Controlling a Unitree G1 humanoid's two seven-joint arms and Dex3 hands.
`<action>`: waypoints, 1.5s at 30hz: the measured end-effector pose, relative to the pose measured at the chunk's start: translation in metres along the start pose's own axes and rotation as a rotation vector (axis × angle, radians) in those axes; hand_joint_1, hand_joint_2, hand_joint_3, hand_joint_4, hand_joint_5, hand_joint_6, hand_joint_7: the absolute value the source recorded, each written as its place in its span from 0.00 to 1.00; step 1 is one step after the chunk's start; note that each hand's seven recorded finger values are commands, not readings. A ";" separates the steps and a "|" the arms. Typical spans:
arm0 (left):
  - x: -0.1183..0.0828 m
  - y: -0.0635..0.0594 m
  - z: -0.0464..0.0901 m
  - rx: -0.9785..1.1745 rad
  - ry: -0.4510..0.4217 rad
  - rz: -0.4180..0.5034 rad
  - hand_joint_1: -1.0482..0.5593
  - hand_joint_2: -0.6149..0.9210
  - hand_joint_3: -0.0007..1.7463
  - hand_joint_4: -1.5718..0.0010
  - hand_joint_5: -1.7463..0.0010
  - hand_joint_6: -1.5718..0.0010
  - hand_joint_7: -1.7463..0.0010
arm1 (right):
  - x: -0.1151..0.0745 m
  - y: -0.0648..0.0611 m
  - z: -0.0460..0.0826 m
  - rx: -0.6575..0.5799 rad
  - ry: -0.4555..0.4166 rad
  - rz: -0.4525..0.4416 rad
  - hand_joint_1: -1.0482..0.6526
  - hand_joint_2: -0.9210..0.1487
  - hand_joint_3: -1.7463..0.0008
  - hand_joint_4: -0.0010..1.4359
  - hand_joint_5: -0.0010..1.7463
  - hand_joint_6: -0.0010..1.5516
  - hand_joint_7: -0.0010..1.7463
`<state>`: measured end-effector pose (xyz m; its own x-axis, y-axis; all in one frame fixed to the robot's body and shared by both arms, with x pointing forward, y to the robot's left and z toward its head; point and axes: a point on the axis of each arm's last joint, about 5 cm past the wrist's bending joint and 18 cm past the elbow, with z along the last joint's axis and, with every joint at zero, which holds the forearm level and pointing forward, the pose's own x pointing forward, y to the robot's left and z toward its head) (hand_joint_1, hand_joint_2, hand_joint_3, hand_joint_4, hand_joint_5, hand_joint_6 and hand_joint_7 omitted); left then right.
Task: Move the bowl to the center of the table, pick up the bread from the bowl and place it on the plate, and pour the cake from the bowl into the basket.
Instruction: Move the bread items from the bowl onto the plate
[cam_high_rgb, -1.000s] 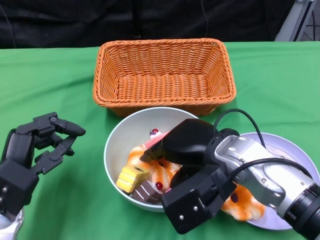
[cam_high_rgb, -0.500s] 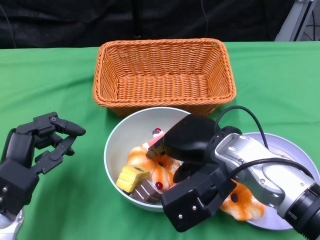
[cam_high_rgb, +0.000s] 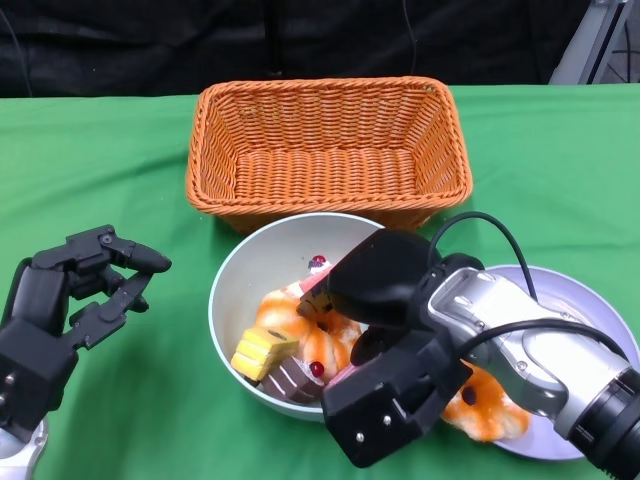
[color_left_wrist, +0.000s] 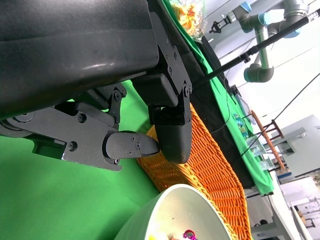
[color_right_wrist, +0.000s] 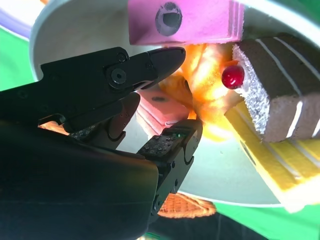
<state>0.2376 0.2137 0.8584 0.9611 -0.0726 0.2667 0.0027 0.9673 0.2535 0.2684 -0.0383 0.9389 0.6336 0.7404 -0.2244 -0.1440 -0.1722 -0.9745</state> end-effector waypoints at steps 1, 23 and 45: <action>0.000 0.000 0.000 0.000 0.000 0.000 0.58 1.00 0.20 0.49 0.21 0.43 0.50 | 0.000 0.003 0.000 -0.006 -0.005 -0.007 0.24 0.01 0.98 0.58 0.01 0.38 0.00; -0.001 0.000 -0.001 0.000 0.005 -0.001 0.58 1.00 0.20 0.49 0.21 0.44 0.50 | -0.005 0.004 -0.008 0.025 -0.029 -0.030 0.23 0.00 1.00 0.61 0.01 0.40 0.00; -0.002 0.000 -0.004 0.003 0.028 -0.008 0.58 1.00 0.19 0.48 0.22 0.43 0.50 | -0.012 -0.007 -0.013 0.032 -0.037 0.068 0.22 0.00 0.97 0.62 0.01 0.41 0.01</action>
<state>0.2362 0.2143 0.8542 0.9683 -0.0732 0.2390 0.0093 0.9660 0.2582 0.2719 -0.0542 0.9478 0.5931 0.7515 -0.2890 -0.2102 -0.2020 -0.9566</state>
